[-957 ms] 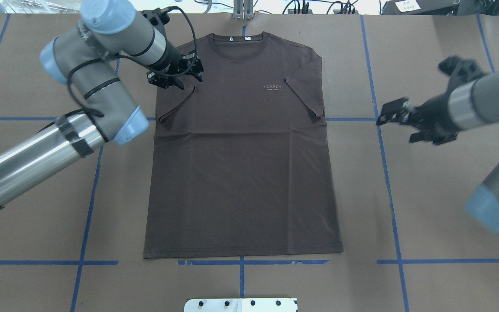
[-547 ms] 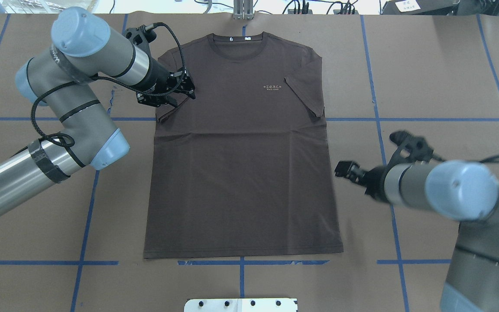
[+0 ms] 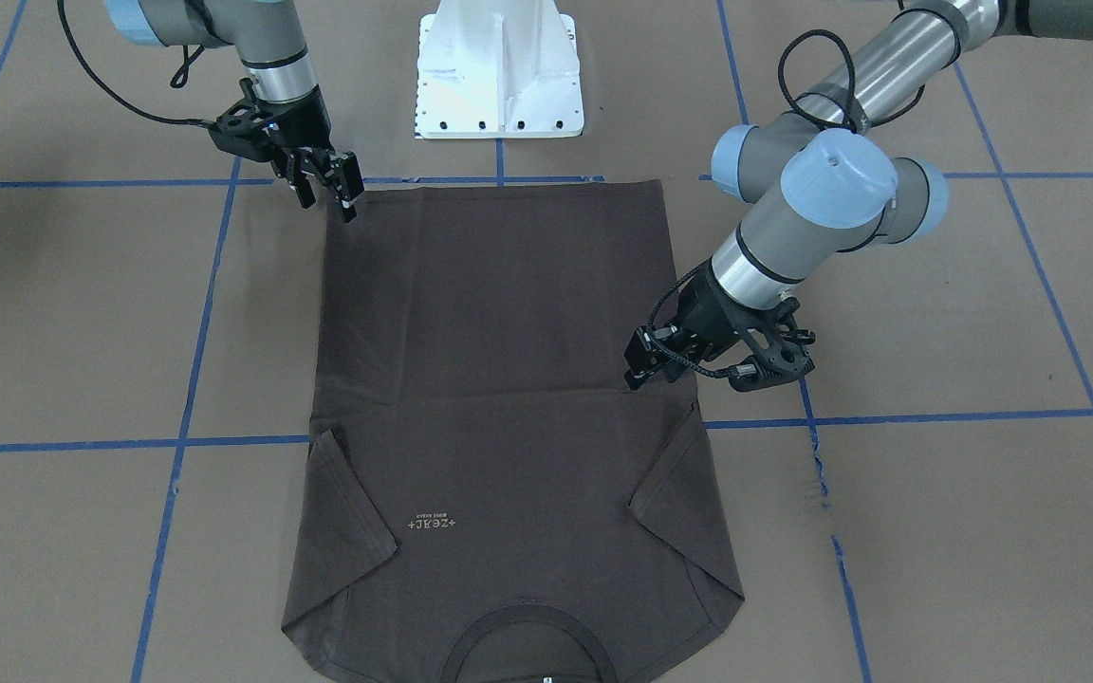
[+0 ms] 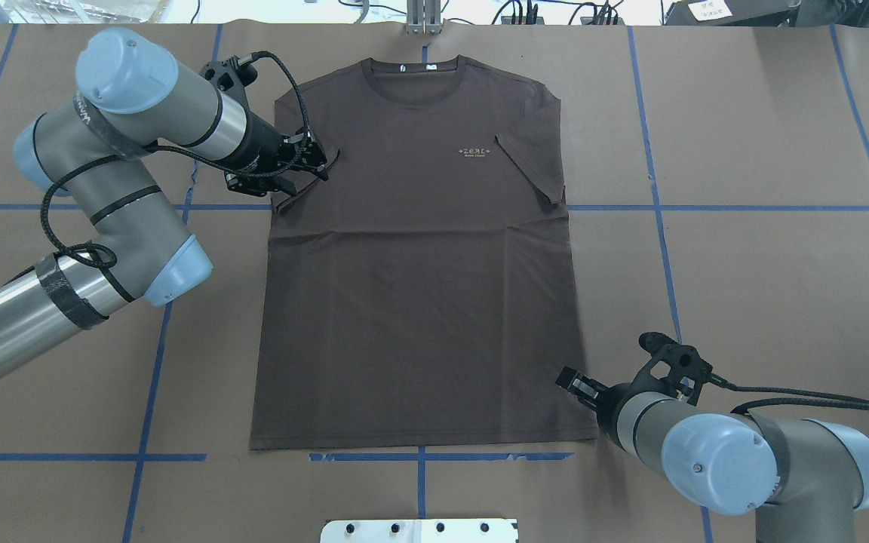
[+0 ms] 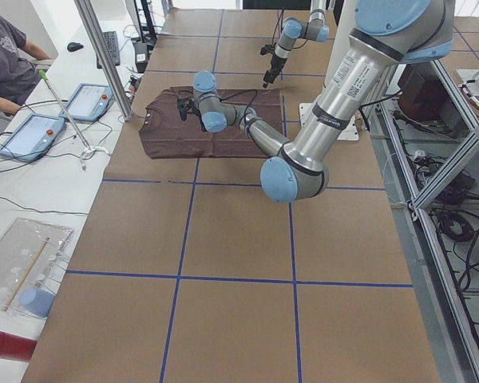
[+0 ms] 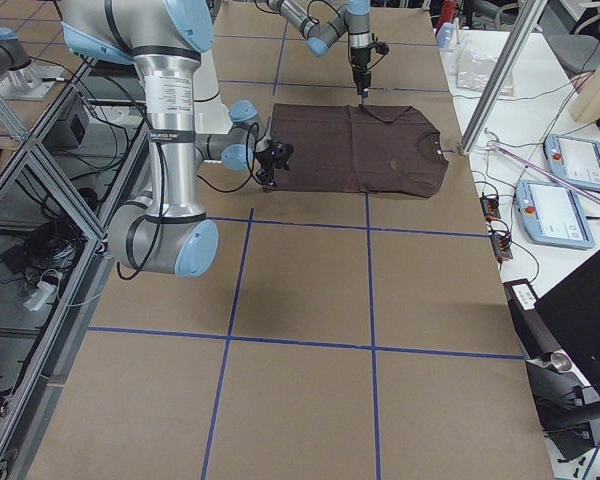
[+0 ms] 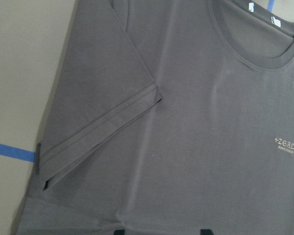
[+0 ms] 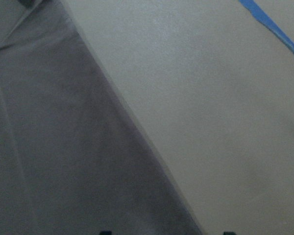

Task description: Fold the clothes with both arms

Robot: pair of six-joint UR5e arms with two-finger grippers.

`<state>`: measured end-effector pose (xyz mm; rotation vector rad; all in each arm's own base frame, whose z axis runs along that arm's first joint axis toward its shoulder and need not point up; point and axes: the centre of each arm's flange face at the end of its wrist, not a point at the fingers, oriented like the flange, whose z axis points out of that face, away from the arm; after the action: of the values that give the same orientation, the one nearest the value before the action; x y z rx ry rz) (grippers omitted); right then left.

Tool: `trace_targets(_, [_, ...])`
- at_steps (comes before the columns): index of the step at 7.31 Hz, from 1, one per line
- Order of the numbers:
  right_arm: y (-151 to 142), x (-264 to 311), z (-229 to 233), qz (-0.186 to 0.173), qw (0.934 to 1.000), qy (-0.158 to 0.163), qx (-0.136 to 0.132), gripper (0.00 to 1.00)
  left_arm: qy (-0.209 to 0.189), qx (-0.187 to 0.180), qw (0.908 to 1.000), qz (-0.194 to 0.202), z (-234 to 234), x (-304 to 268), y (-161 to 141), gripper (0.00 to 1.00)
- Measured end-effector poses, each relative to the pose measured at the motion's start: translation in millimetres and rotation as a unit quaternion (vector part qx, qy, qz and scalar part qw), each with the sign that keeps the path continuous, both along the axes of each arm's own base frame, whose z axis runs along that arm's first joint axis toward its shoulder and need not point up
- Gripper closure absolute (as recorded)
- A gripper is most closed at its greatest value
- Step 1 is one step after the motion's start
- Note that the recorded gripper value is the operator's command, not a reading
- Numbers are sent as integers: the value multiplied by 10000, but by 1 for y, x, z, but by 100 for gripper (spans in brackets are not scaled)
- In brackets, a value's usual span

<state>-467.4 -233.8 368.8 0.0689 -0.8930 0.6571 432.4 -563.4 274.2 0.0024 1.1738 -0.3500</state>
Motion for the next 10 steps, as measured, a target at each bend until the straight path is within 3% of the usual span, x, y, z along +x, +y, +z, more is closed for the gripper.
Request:
trace_targets(5, [25, -12, 11, -298, 9993, 170, -117, 31, -32, -159, 9998, -63, 9, 2, 0, 39])
trace_targets(7, [33, -15, 13, -372, 9989, 264, -130, 50, -80, -149, 9998, -107, 12, 6, 1, 39])
trace_targets(8, [35, -15, 12, -394, 9988, 266, -130, 66, -88, -150, 9998, -110, 13, 8, 2, 39])
trace_targets(9, [37, -16, 11, -414, 9987, 260, -128, 94, -93, -156, 9998, -112, 13, 8, 2, 39])
trace_targets(10, [38, -16, 10, -430, 9987, 256, -128, 100, -96, -158, 9998, -110, 14, 8, 2, 39])
